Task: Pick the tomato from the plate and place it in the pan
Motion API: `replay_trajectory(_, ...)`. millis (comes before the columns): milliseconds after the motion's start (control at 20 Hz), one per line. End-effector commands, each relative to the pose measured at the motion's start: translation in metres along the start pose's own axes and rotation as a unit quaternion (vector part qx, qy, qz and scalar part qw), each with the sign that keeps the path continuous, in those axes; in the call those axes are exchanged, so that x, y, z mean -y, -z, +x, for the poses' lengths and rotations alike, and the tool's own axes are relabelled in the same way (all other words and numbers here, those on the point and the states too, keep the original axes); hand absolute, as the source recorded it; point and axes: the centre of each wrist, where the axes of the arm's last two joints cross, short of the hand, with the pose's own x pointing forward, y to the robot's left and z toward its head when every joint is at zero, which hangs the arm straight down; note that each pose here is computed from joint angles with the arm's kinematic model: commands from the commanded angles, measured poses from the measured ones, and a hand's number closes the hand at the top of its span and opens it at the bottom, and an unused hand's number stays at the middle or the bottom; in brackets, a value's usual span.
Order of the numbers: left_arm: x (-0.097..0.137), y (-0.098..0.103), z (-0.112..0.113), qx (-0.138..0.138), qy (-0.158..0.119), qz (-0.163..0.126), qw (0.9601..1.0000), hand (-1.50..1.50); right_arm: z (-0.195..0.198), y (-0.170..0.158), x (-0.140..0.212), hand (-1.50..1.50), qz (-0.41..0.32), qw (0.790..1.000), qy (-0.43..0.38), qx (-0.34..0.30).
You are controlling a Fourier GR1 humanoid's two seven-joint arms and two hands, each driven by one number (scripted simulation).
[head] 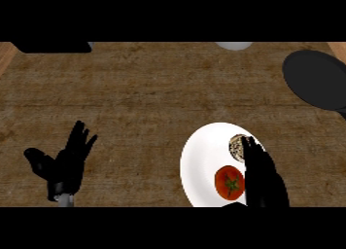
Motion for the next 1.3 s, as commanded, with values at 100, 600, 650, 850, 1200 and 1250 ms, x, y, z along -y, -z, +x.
replay_trajectory(100, -0.003, -0.016, 0.004, -0.020, 0.010, -0.005, 0.9997, 0.00, 0.000, 0.020, -0.024, -1.50, 0.004, 1.000, -0.006, -0.016)
replay_trajectory(600, 0.009, -0.001, -0.013, -0.030, 0.002, -0.005, 0.9995, 0.00, -0.017, 0.042, -0.038, 1.50, -0.027, 0.997, -0.026, 0.072)
replay_trajectory(650, -0.007, -0.014, -0.014, -0.028, 0.000, 0.002, 0.9996, 0.00, -0.019, 0.038, -0.034, 1.50, -0.026, 0.997, -0.032, 0.072)
replay_trajectory(850, 0.007, -0.004, -0.003, -0.021, 0.006, 0.004, 0.9997, 0.00, -0.025, 0.038, -0.037, 1.50, 0.004, 0.993, -0.061, 0.098)
replay_trajectory(1200, 0.012, 0.006, 0.006, -0.023, 0.003, -0.017, 0.9996, 0.00, -0.054, 0.082, 0.007, 1.50, 0.143, 0.949, -0.156, 0.236)
replay_trajectory(1250, 0.009, -0.016, -0.020, -0.027, 0.004, -0.015, 0.9995, 0.00, -0.047, 0.093, 0.021, 1.50, 0.135, 0.948, -0.159, 0.239)
